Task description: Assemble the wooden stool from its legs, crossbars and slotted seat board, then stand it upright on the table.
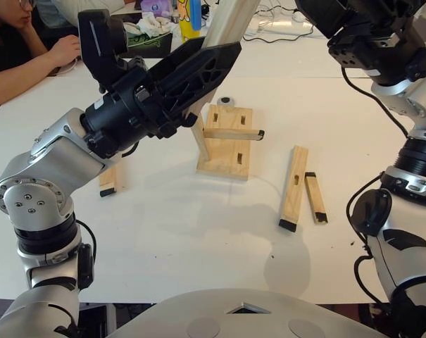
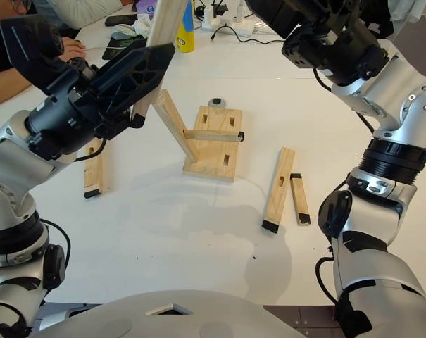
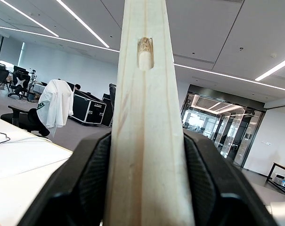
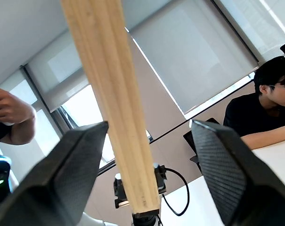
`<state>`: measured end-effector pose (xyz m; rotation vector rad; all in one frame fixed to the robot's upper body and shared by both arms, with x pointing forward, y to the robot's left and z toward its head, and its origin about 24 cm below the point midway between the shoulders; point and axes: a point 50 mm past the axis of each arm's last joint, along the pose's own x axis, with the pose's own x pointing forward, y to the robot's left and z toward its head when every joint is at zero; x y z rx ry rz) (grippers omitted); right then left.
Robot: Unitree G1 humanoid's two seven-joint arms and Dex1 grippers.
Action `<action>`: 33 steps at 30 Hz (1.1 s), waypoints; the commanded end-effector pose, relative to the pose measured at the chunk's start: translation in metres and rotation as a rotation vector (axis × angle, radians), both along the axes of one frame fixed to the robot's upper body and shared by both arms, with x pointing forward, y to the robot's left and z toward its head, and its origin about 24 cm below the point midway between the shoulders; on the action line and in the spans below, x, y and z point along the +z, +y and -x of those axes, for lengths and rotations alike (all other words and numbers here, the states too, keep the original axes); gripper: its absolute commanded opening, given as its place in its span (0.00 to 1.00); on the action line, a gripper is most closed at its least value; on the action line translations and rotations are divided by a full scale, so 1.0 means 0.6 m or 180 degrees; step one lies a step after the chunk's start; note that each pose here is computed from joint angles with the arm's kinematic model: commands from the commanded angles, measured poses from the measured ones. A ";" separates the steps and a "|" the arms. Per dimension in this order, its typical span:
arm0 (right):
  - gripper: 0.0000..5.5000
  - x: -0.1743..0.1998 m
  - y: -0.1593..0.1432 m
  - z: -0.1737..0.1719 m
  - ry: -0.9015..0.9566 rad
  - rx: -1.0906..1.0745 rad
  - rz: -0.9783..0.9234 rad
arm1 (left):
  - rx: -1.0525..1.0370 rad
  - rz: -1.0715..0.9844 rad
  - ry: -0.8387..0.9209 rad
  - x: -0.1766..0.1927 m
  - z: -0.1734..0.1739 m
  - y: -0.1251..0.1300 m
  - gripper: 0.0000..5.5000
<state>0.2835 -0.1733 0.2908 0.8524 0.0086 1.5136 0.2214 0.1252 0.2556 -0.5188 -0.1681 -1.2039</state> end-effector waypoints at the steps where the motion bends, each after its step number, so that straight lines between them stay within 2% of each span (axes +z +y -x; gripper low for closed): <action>1: 0.75 0.012 0.009 0.008 -0.0067 0.0187 0.0057 | -0.0109 -0.0079 -0.0035 0.003 0.001 -0.002 0.37; 4: 0.85 0.014 0.015 0.009 -0.0079 0.0199 0.0058 | -0.0207 -0.0099 -0.0038 0.001 0.003 -0.008 0.37; 12: 0.86 0.022 0.030 0.008 -0.0120 0.0266 0.0072 | -0.0307 -0.0205 0.0033 -0.015 -0.001 -0.017 0.37; 26: 0.43 0.027 0.043 0.012 -0.0166 0.0365 0.0064 | -0.0280 -0.0285 0.0056 -0.030 -0.006 -0.016 0.37; 33: 0.41 0.024 0.041 0.018 -0.0247 0.0402 0.0241 | -0.0224 -0.0335 0.0033 -0.029 -0.012 -0.007 0.37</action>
